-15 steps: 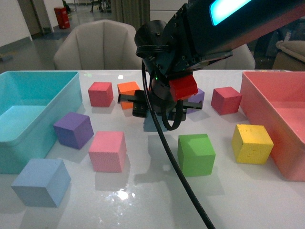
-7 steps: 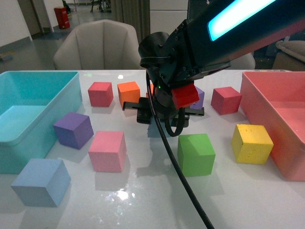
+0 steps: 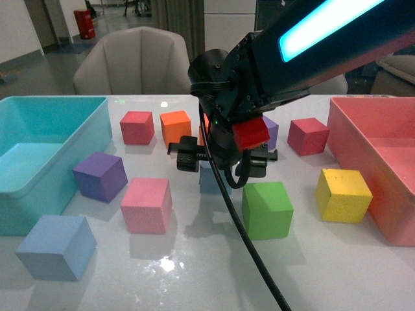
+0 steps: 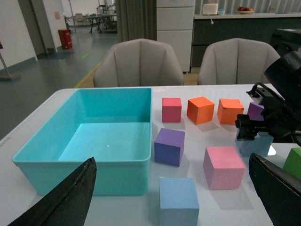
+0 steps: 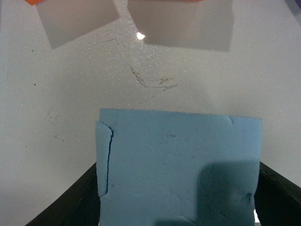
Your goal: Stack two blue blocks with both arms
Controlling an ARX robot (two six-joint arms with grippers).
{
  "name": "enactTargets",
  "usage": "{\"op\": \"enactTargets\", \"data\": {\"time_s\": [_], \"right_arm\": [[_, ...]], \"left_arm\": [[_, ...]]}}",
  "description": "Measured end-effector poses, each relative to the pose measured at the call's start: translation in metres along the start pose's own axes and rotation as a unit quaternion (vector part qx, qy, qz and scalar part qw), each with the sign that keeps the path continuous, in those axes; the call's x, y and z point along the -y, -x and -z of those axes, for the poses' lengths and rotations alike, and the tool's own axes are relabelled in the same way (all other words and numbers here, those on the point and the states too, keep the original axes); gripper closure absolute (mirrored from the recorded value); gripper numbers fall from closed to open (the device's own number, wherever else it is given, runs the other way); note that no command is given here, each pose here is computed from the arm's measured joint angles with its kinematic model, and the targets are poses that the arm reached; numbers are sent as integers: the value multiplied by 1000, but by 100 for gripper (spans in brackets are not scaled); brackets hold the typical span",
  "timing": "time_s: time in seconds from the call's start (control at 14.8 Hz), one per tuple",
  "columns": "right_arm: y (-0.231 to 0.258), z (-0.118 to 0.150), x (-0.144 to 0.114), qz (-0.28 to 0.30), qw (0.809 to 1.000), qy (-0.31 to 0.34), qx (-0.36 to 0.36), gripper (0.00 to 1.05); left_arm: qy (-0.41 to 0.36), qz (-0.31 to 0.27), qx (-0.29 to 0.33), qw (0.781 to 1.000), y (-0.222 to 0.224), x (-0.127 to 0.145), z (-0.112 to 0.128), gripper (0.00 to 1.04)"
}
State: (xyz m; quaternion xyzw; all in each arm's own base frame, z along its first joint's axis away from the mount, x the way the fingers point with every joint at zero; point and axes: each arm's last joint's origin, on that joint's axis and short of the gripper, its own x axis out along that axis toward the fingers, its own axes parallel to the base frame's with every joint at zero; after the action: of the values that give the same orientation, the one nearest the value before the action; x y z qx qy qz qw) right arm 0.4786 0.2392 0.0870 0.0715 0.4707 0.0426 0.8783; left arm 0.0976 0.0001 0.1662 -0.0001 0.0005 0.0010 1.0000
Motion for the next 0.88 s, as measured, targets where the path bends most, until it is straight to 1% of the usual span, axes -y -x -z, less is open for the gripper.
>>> {"op": "enactTargets", "data": {"time_s": [0.07, 0.13, 0.2, 0.27, 0.47, 0.61, 0.74, 0.88], "right_arm": [[1, -1, 0, -1, 1000, 0, 2, 18], [1, -2, -1, -2, 1000, 0, 4, 10], [2, -4, -2, -3, 1000, -1, 6, 5], [2, -4, -2, -3, 1000, -1, 6, 7], [11, -6, -2, -3, 1000, 1, 19, 6], [37, -14, -2, -16, 999, -4, 50, 6], [72, -21, -1, -40, 994, -11, 98, 6], [111, -18, 8, -54, 986, -8, 157, 6]], "left_arm": [[0, 0, 0, 1000, 0, 0, 0, 7], [0, 0, 0, 1000, 0, 0, 0, 7], [0, 0, 0, 1000, 0, 0, 0, 7], [0, 0, 0, 1000, 0, 0, 0, 7], [0, 0, 0, 1000, 0, 0, 0, 7], [0, 0, 0, 1000, 0, 0, 0, 7], [0, 0, 0, 1000, 0, 0, 0, 7], [0, 0, 0, 1000, 0, 0, 0, 7]]}}
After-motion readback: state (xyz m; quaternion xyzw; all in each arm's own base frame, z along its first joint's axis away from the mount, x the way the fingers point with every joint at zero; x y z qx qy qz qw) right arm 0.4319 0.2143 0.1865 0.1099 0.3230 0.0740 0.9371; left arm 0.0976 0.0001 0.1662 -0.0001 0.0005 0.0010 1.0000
